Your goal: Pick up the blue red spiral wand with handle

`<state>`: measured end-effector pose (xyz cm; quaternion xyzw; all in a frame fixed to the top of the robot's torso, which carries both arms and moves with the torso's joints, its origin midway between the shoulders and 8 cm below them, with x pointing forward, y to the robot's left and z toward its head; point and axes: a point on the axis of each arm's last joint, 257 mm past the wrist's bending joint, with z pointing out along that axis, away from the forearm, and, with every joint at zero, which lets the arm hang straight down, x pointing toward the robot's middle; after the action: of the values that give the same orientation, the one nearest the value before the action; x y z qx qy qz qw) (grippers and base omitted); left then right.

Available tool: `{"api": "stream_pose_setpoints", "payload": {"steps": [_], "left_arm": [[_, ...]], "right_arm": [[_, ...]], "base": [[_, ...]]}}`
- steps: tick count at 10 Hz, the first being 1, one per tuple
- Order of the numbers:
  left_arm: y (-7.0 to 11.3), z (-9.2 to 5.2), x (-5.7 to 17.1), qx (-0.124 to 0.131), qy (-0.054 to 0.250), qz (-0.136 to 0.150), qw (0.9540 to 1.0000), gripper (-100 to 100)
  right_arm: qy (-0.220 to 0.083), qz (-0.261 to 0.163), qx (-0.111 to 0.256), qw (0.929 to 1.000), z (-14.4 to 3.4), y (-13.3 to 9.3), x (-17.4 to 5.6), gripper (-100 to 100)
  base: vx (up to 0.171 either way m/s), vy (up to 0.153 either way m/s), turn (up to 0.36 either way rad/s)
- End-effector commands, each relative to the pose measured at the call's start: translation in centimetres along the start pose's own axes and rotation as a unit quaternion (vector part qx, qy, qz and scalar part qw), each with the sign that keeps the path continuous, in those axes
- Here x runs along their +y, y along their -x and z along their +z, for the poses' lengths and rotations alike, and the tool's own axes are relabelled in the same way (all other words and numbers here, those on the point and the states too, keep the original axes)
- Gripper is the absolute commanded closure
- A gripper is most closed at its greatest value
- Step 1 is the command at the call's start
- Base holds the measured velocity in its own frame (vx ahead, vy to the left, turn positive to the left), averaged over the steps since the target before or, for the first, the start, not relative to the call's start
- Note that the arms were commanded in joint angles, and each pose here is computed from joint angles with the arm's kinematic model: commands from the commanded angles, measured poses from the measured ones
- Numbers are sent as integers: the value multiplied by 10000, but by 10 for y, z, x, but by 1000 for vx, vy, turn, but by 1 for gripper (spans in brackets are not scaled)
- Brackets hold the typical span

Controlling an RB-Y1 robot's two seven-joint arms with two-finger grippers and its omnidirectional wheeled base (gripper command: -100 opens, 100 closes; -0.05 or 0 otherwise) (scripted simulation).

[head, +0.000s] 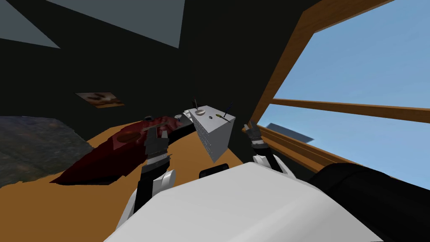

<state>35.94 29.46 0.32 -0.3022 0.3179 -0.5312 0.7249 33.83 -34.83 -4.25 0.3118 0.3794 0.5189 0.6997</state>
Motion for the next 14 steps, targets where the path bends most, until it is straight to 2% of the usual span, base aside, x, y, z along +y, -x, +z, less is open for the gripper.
{"api": "stream_pose_setpoints", "payload": {"steps": [1, 3, 4, 6, 7, 8, 9, 10, 11, 12, 13, 14], "left_arm": [[0, 0, 0, 0, 0, 0, 10000, 0], [0, 0, 0, 0, 0, 0, 10000, 0], [0, 0, 0, 0, 0, 0, 10000, 0], [0, 0, 0, 0, 0, 0, 10000, 0], [0, 0, 0, 0, 0, 0, 10000, 0], [0, 0, 0, 0, 0, 0, 10000, 0], [0, 0, 0, 0, 0, 0, 10000, 0], [0, 0, 0, 0, 1, 1, 10000, 0], [0, 0, 0, 0, 0, 0, 10000, 0], [0, 0, 0, 0, 1, 1, 10000, 0], [0, 0, 0, 0, 1, 0, 10000, 0], [0, 0, 0, 0, 1, 1, 10000, 0]], "right_arm": [[-95, -173, 113, 9997, -5, 7, -3, -100], [-489, -710, 327, 9957, -27, 29, -23, -100], [-502, -738, 383, 9953, -27, 29, -24, -100], [-906, -1316, 615, 9852, -50, 58, -42, -100], [-983, -1353, 681, 9836, -55, 58, -44, -100], [-1181, -1655, 821, 9757, -66, 74, -51, -100], [-1243, -1668, 841, 9745, -70, 75, -53, -100], [-1453, -1978, 1000, 9642, -82, 92, -59, -100], [-1510, -1984, 1008, 9632, -86, 93, -60, -100], [-1687, -2287, 1165, 9517, -96, 111, -64, -100], [-1780, -2295, 1180, 9496, -103, 112, -66, -100], [-1952, -2591, 1335, 9365, -112, 131, -68, -100]], "base": [[-62, 51, 6], [-61, 48, 33], [-51, 46, 14], [-58, 63, 44], [-44, 55, 11], [-28, 54, 51], [-19, 45, 21], [-25, 69, 58], [-17, 59, 19], [-6, 67, 54], [-5, 56, 29], [15, 75, 61]]}}
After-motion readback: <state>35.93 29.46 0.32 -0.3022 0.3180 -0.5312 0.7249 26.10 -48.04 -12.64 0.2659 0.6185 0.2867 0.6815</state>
